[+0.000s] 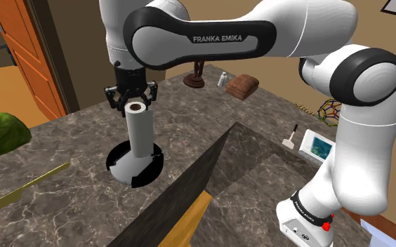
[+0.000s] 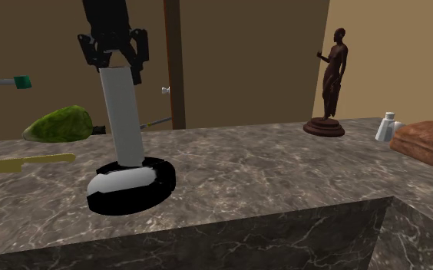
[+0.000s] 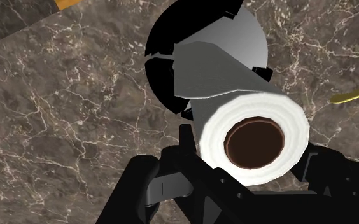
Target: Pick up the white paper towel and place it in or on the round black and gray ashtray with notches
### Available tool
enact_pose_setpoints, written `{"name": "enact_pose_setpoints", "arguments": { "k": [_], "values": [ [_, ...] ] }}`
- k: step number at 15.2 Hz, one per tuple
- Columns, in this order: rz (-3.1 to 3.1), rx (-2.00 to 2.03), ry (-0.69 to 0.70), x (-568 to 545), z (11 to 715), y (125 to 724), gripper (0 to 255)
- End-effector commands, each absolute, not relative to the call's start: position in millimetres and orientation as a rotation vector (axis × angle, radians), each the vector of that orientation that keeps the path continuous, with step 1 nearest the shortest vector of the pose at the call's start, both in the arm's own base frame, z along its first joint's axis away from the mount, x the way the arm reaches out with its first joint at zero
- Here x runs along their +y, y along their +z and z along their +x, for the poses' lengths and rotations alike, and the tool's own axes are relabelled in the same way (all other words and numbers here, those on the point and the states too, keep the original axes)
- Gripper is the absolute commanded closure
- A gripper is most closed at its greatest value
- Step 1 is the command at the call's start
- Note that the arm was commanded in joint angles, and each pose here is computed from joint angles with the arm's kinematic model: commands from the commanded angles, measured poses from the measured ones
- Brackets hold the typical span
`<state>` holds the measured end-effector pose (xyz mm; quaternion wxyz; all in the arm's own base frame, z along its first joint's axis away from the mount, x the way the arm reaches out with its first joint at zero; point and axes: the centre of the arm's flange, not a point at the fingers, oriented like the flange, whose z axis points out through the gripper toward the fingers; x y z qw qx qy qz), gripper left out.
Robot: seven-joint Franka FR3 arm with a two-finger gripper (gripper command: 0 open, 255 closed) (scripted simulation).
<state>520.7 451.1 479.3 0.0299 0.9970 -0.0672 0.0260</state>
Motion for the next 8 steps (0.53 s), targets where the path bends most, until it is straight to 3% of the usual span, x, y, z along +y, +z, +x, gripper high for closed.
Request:
{"name": "enact_pose_setpoints", "arguments": {
  "k": [1,8],
  "values": [
    [3.074,-0.207,0.081,450.5,520.6,468.7,255],
    [3.074,-0.207,0.081,450.5,520.6,455.9,255]
  ]
}}
